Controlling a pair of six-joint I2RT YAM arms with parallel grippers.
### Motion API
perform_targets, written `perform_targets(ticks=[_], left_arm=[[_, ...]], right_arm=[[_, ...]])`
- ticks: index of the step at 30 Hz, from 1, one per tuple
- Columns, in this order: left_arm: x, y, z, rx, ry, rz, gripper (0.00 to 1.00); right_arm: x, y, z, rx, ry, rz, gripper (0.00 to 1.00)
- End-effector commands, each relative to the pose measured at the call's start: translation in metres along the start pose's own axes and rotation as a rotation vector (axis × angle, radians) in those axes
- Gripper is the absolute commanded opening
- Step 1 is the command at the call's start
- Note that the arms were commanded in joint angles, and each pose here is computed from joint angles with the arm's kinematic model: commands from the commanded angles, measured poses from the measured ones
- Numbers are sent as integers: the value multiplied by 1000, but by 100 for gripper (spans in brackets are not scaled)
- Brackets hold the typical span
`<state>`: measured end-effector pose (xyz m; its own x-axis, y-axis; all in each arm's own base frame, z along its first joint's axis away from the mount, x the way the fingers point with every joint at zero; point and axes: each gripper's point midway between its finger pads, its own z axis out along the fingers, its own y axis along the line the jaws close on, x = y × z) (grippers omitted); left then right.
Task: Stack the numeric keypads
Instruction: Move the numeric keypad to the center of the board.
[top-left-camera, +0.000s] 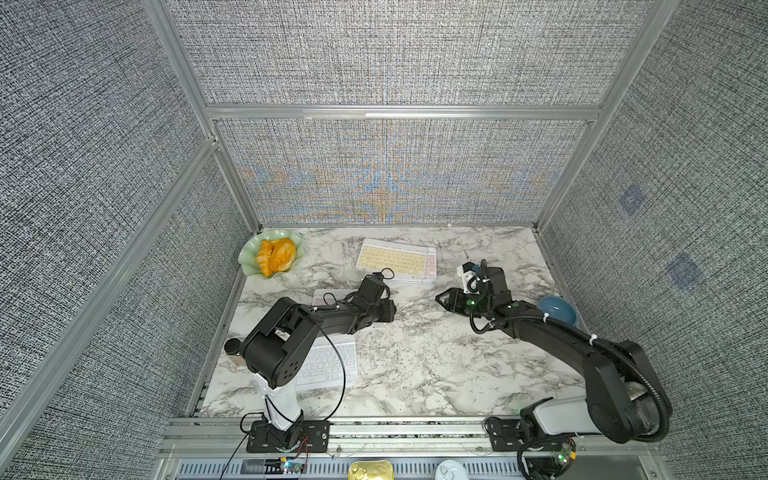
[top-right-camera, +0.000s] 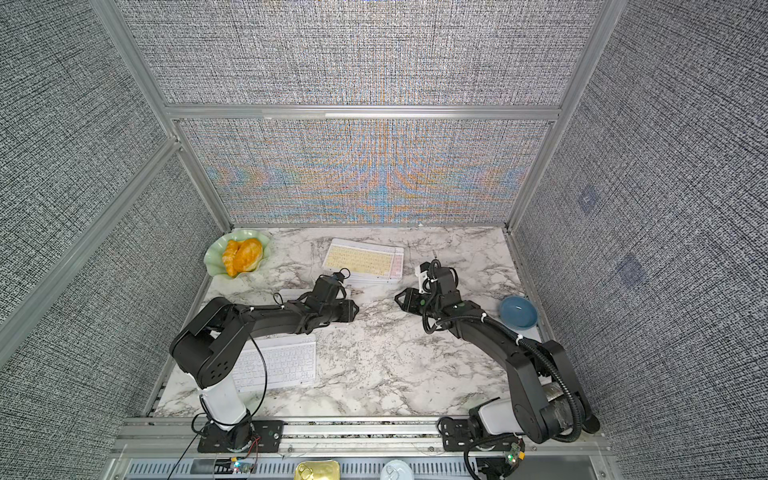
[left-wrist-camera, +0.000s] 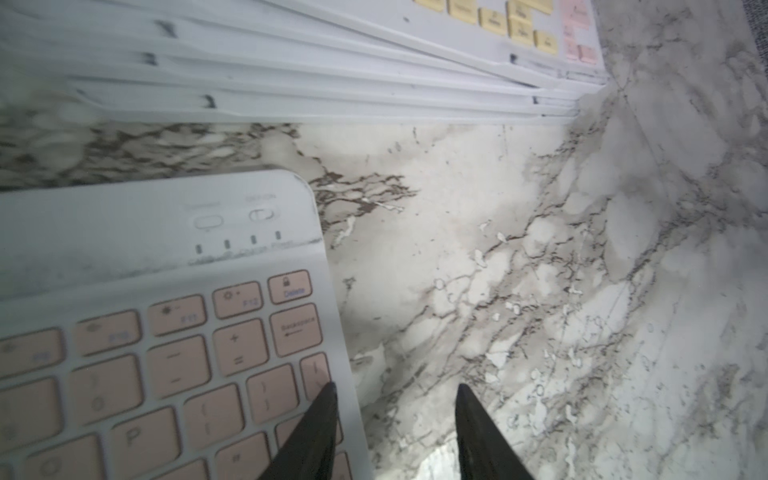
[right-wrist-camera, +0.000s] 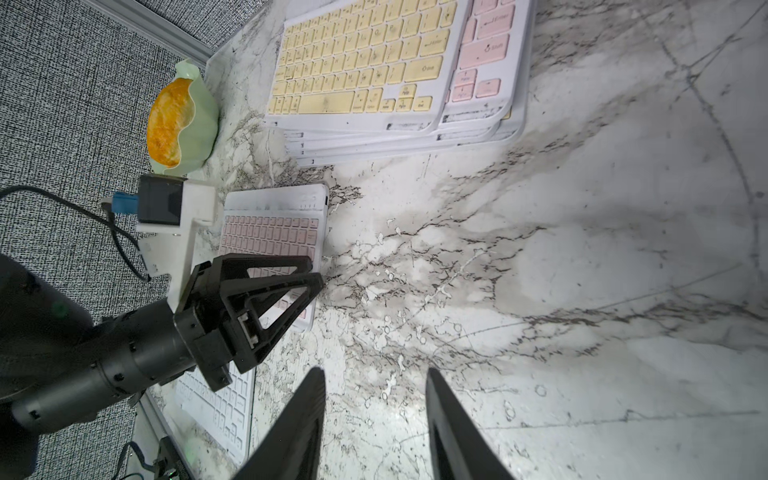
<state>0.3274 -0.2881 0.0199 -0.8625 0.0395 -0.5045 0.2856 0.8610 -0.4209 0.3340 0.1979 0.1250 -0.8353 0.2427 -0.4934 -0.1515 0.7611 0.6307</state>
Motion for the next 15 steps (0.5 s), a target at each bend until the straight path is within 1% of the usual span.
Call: perform_targets(ticks=[1, 5, 8, 15], left_arm=[[59, 2, 1, 7, 236, -89, 47], [57, -17, 8, 54, 231, -93, 47], [56, -31, 16, 91, 227, -103, 47], [50, -64, 35, 162, 215, -116, 47]], right_arm=[[0, 1, -6, -15, -8, 36, 43], [-5, 0, -18, -41, -44, 76, 43], [-8, -3, -29, -28, -70, 89, 43], [-11, -5, -52, 2, -104, 81, 43]])
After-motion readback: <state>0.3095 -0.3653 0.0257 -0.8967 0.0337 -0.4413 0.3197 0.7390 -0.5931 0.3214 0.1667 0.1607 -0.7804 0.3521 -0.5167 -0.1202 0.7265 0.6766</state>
